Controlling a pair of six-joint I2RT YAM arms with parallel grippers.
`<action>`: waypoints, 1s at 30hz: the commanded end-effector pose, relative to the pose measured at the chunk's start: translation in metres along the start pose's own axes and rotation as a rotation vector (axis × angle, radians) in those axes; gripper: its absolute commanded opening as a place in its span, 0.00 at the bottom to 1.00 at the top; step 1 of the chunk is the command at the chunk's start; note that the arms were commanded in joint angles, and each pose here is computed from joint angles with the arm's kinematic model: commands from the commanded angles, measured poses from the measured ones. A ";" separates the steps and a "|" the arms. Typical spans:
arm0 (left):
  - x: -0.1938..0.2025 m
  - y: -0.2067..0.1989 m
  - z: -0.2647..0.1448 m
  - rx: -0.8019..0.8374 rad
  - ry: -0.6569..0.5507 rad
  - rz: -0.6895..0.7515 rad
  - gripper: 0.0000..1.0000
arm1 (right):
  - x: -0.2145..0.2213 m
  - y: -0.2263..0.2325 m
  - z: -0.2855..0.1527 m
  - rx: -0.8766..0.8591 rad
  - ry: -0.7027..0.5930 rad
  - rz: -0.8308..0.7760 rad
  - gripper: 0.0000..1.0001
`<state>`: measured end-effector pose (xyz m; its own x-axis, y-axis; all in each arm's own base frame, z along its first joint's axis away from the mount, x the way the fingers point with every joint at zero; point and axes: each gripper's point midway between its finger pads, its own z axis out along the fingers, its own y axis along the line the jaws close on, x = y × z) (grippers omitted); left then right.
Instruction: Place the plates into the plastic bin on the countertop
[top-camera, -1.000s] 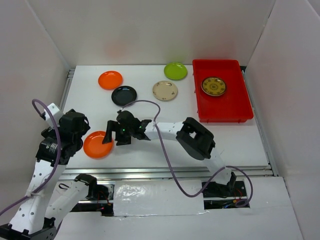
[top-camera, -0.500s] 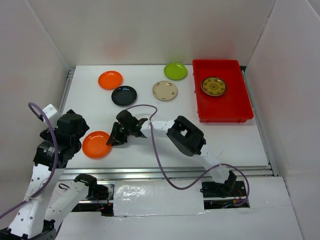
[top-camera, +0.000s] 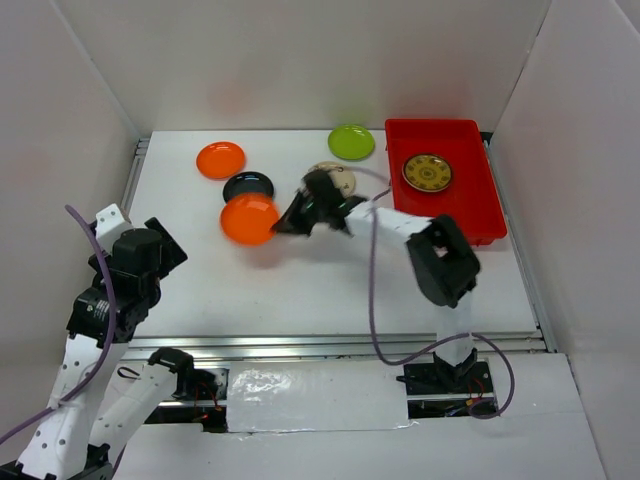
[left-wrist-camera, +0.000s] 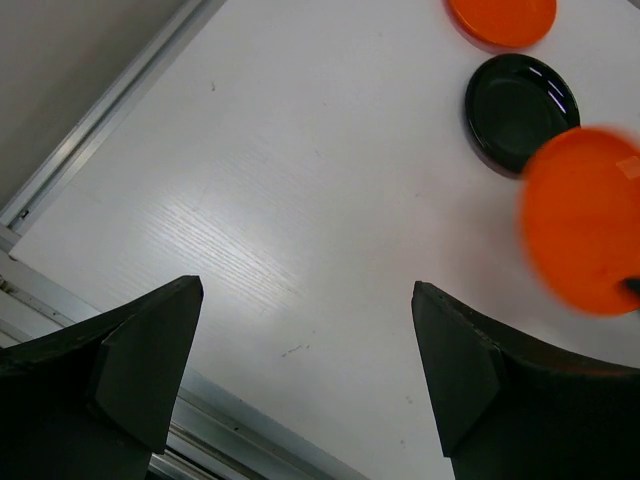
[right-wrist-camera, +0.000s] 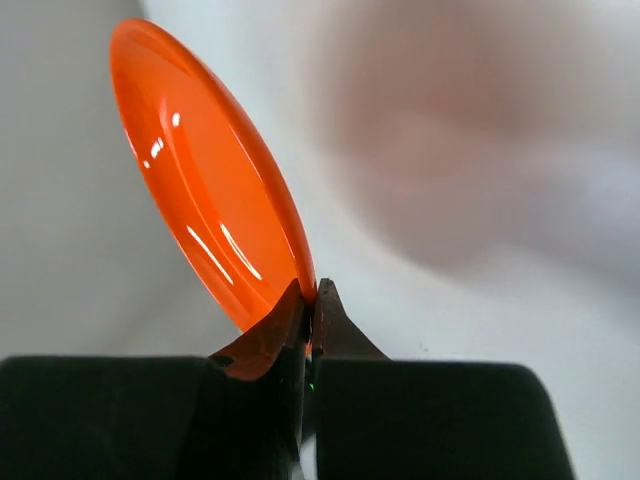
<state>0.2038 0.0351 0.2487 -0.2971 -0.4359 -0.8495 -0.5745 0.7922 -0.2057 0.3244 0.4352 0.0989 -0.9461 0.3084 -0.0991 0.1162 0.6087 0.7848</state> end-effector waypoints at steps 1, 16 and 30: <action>-0.003 -0.022 0.000 0.118 -0.005 0.030 0.99 | -0.143 0.000 -0.112 0.010 -0.332 0.039 0.00; 0.017 -0.051 0.014 0.212 0.094 0.137 0.99 | -0.336 -0.229 -0.298 0.123 -0.709 0.423 0.00; 0.039 -0.067 0.025 0.252 0.199 0.219 0.99 | -0.360 -0.269 -0.311 0.168 -0.761 0.456 0.48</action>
<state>0.2417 -0.0170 0.2187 -0.5314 -0.3240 -0.7827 -0.3279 0.9306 -0.1627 0.5227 -0.0566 0.0795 -0.3669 0.9190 -0.1445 0.6193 0.3572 0.6992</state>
